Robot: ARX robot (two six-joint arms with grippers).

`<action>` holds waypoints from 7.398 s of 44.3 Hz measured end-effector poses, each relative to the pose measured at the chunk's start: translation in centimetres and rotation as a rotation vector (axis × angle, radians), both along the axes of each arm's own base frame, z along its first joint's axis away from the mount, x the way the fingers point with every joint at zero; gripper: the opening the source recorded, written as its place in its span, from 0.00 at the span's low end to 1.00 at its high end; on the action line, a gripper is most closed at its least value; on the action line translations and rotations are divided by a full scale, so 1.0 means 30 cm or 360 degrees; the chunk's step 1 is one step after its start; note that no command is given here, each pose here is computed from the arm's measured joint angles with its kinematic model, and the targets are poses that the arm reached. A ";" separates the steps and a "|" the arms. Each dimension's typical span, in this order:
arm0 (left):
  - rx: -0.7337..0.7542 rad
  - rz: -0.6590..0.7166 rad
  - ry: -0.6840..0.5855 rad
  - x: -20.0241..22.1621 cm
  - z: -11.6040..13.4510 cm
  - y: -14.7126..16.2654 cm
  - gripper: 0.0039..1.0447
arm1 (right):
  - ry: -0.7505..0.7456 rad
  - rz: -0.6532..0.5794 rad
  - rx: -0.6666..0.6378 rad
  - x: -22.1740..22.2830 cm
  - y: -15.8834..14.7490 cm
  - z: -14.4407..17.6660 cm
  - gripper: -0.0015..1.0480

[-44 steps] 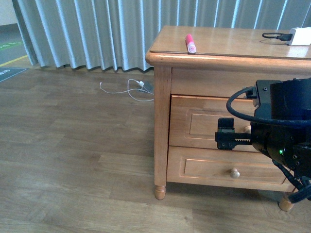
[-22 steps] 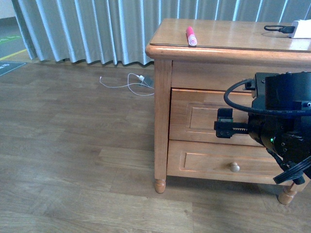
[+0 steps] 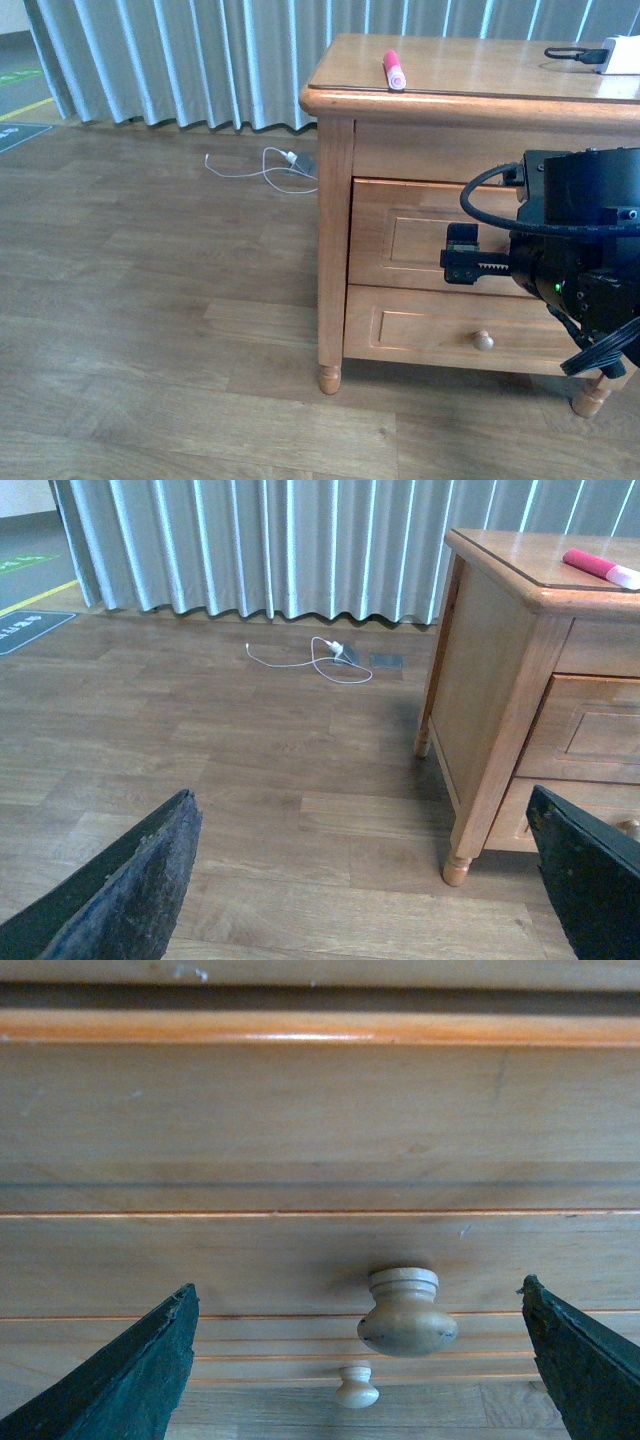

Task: Place pink marker in drawer with both arms

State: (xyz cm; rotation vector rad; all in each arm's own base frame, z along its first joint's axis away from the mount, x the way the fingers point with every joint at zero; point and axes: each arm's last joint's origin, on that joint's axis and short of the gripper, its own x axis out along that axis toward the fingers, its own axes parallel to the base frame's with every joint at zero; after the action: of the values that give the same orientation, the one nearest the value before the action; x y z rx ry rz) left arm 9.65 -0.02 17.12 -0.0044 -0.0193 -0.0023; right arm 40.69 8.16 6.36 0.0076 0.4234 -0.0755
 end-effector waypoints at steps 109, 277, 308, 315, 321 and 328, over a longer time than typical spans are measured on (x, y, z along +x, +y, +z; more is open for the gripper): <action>0.0000 0.0000 0.0000 0.000 0.000 0.000 0.94 | 0.0472 0.0302 0.0208 -0.631 -0.105 0.113 0.70; -0.0023 -0.0608 0.0452 1.195 0.248 -0.849 0.94 | -0.0674 0.0113 -0.0006 -0.967 -0.273 0.375 0.92; 0.0173 -0.0454 0.0554 1.243 0.258 -0.871 0.35 | -0.0674 0.0113 -0.0006 -0.967 -0.273 0.375 0.92; 0.0195 -0.0450 0.0564 1.246 0.260 -0.864 0.14 | -0.0674 0.0113 -0.0006 -0.967 -0.273 0.375 0.92; 0.0209 -0.0446 0.0563 1.250 0.260 -0.857 0.14 | -0.0674 0.0113 -0.0006 -0.967 -0.273 0.375 0.92; 0.0206 -0.0460 0.0561 1.253 0.259 -0.850 0.14 | -0.0674 0.0113 -0.0006 -0.967 -0.273 0.375 0.92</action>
State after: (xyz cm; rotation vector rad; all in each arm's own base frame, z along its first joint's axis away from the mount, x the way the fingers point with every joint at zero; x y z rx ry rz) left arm 47.25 -25.54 24.88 0.1217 0.3340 -0.2915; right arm 11.67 -0.02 17.60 0.0044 -0.0002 -0.0034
